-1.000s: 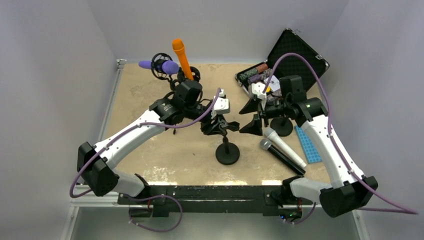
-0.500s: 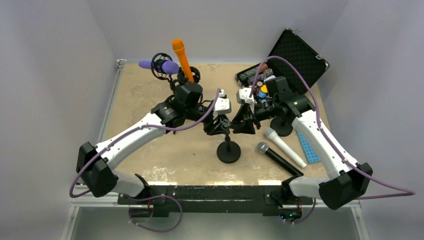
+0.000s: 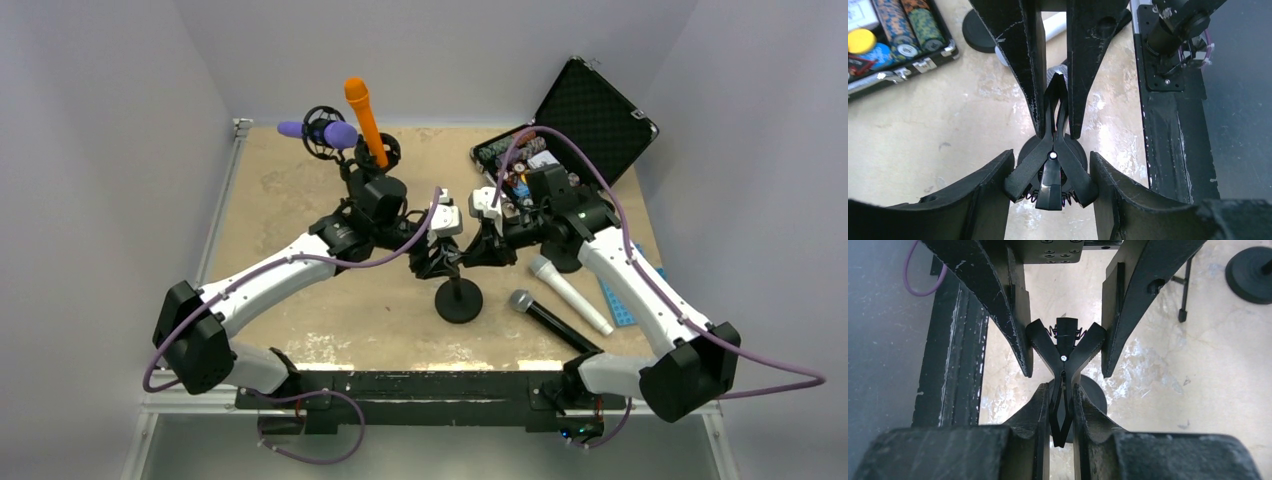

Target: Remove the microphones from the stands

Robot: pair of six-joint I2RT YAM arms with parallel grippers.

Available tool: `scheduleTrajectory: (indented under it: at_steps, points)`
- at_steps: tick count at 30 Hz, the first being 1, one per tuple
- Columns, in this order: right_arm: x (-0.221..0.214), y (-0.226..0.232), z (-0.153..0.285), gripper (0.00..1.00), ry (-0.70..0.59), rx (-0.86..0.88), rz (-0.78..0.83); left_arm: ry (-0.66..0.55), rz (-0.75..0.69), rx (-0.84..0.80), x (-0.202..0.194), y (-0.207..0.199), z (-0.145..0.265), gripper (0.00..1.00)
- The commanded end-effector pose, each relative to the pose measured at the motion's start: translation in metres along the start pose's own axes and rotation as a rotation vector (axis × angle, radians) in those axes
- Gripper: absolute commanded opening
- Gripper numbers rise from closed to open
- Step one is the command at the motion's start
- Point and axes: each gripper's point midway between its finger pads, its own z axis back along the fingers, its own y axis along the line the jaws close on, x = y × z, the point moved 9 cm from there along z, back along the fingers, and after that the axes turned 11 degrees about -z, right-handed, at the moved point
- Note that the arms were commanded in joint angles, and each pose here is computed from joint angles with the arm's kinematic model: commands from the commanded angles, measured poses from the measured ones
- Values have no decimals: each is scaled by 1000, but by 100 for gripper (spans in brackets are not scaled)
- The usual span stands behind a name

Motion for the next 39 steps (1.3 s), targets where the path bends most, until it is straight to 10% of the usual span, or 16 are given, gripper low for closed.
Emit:
scheduleTrajectory:
  at_steps: [1,7,10,13,39]
  points:
    - [-26,-1,-6,0,74,-9,-64,63,65,-10,-29,-6,-9,0]
    - [-39,1,-7,0,111,-10,-86,73,80,-4,-38,-6,-15,2]
    - [-35,1,-6,0,99,-20,-77,85,74,41,-34,-1,-13,39]
    - [-29,-2,-4,0,95,-42,-76,97,62,89,-25,2,-5,98]
    - [-9,-84,78,0,-75,-636,-158,73,64,192,4,-4,37,100]
